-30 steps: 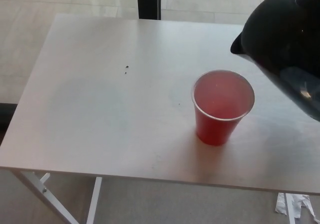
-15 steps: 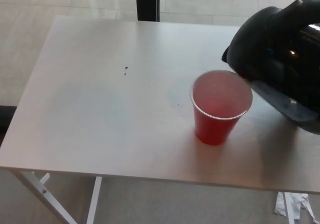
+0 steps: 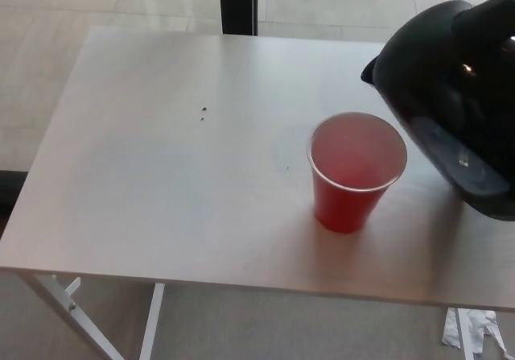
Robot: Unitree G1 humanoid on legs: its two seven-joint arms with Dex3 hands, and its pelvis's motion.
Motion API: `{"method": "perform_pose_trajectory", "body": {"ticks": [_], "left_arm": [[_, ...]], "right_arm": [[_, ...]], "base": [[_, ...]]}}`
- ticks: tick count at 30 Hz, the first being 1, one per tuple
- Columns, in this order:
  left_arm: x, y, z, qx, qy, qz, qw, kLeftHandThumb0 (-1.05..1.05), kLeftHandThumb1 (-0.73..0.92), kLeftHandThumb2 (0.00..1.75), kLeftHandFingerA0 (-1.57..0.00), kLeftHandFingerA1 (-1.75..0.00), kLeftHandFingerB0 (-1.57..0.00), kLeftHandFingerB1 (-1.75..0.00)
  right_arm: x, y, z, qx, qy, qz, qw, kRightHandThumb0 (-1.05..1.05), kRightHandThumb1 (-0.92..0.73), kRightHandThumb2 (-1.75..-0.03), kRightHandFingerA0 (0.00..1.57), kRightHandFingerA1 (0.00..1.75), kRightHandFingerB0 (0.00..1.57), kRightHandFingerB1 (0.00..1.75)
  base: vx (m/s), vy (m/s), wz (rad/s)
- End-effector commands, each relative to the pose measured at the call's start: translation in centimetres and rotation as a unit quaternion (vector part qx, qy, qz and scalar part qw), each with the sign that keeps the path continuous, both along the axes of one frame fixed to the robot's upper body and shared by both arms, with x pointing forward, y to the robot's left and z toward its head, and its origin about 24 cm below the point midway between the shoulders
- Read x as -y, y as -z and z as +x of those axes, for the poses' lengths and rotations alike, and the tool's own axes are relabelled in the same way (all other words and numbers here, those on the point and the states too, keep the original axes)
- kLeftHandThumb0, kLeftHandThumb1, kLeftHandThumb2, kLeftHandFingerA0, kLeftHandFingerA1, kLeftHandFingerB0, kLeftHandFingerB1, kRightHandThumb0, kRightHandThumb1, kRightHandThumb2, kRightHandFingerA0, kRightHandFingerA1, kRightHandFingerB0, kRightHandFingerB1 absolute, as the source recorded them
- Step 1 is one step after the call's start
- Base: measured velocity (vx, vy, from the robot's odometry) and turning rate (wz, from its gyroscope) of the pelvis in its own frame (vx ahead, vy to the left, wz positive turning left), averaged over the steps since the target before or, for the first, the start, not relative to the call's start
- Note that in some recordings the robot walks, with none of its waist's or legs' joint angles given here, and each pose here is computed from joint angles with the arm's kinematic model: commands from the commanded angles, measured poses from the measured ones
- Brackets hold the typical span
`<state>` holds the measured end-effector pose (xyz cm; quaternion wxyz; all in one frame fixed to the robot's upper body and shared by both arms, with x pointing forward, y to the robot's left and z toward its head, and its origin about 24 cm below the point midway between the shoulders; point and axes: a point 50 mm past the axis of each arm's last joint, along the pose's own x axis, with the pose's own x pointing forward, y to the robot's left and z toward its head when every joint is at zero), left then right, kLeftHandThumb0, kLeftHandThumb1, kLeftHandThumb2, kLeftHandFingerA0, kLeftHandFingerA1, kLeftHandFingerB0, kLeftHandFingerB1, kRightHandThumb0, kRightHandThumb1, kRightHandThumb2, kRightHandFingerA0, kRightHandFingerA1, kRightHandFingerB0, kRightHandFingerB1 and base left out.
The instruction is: The robot uses its right hand to lift up a kettle kept on the middle of the desk by its handle and tilt it into a glass kept next to it to pour out water
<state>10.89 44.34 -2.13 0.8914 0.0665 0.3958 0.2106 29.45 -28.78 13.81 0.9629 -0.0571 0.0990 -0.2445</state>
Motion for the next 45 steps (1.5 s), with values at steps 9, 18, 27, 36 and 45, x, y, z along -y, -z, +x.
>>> {"method": "perform_pose_trajectory", "body": {"ticks": [9, 18, 27, 36, 45], "left_arm": [[0.0, 0.3, -0.9, -0.005, -0.013, -0.002, 1.000, -0.85, 0.92, 0.72, -0.42, -0.58, -0.29, -0.55], [0.1, 0.6, -1.2, 0.001, -0.019, -0.010, 1.000, -0.87, 0.92, 0.72, -0.41, -0.59, -0.27, -0.55], [0.1, 0.5, -1.0, 0.002, -0.017, -0.009, 1.000, -0.86, 0.92, 0.74, -0.43, -0.61, -0.25, -0.55], [0.0, 0.5, -1.1, -0.013, -0.010, 0.005, 1.000, -0.89, 0.92, 0.77, -0.42, -0.56, -0.26, -0.53], [0.0, 0.5, -1.2, -0.004, -0.016, -0.004, 1.000, -0.85, 0.92, 0.74, -0.43, -0.57, -0.29, -0.54]], "right_arm": [[3.9, 3.5, -1.8, -0.014, 0.092, 0.072, 0.993, -0.30, -0.81, -0.75, 0.95, 1.75, 0.68, 1.24], [4.7, 7.3, -4.2, -0.031, 0.094, 0.074, 0.992, -0.20, -0.72, -0.91, 0.99, 1.75, 0.67, 1.72], [3.9, 7.9, -4.1, -0.057, 0.099, 0.067, 0.991, -0.26, -0.72, -0.85, 1.00, 1.75, 0.68, 1.65], [3.8, 8.0, -4.3, -0.028, 0.024, 0.047, 0.998, -0.14, -0.65, -0.90, 0.93, 1.60, 0.80, 0.93], [3.9, 6.2, -4.6, -0.015, -0.149, 0.027, 0.988, -0.70, -0.44, -0.69, 0.00, 0.00, 0.00, 0.00]], "base": [[0.00, 0.000, 0.00], [0.00, 0.000, 0.00], [0.00, 0.000, 0.00], [0.00, 0.000, 0.00], [0.00, 0.000, 0.00]]}}
